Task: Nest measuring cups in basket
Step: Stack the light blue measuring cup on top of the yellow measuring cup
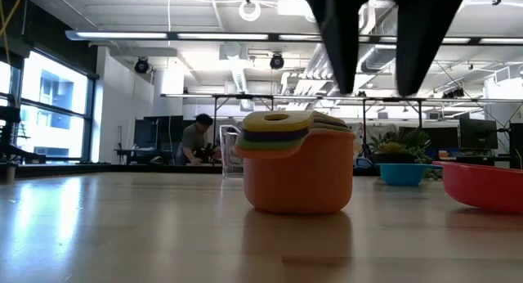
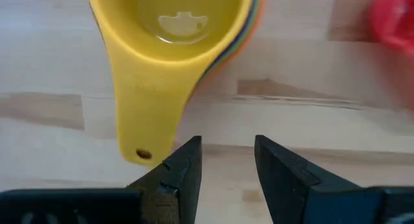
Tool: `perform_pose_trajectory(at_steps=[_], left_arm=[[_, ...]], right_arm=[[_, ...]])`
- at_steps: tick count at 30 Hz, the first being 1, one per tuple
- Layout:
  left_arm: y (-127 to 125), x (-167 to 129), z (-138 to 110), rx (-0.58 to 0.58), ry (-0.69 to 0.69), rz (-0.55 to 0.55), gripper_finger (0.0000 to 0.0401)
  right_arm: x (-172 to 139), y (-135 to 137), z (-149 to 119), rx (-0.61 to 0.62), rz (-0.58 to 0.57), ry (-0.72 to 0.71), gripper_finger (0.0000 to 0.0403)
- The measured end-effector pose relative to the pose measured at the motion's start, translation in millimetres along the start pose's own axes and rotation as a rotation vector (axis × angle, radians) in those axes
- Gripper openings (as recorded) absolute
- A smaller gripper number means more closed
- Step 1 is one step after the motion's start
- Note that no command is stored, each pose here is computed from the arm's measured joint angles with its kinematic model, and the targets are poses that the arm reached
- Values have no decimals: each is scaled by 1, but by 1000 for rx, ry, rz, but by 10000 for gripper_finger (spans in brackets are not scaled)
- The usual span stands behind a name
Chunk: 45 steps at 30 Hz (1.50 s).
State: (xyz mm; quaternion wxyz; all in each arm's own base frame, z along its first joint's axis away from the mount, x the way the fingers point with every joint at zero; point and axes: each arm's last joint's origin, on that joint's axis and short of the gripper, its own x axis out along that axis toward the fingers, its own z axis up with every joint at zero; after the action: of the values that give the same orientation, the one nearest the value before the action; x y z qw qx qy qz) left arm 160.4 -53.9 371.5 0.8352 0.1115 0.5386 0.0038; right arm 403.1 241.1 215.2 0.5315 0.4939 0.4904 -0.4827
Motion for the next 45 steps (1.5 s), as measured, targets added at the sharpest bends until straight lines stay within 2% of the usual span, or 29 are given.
perform_pose_trajectory(at_steps=[4,10,15,21,28,35,39,45], left_arm=[[0,0,0,0,0,0,3],[0,0,0,9,-1,0,3],[0,0,0,8,-2,0,3],[1,0,1,-26,-5,3,3],[5,1,1,-123,0,14,3],[12,3,2,-246,5,32,3],[16,4,2,-325,8,44,3],[22,5,2,-439,6,73,3]], right_arm=[[-24,-3,7,-8,21,-24,135],[-59,-14,37,-55,45,-112,135],[-87,-14,67,-183,117,-166,135],[-112,-12,111,-359,151,-229,135],[-140,-18,165,-570,163,-284,135],[-167,-32,217,-731,159,-363,135],[-180,-46,243,-788,140,-406,135],[-168,-79,269,-811,13,-380,135]])
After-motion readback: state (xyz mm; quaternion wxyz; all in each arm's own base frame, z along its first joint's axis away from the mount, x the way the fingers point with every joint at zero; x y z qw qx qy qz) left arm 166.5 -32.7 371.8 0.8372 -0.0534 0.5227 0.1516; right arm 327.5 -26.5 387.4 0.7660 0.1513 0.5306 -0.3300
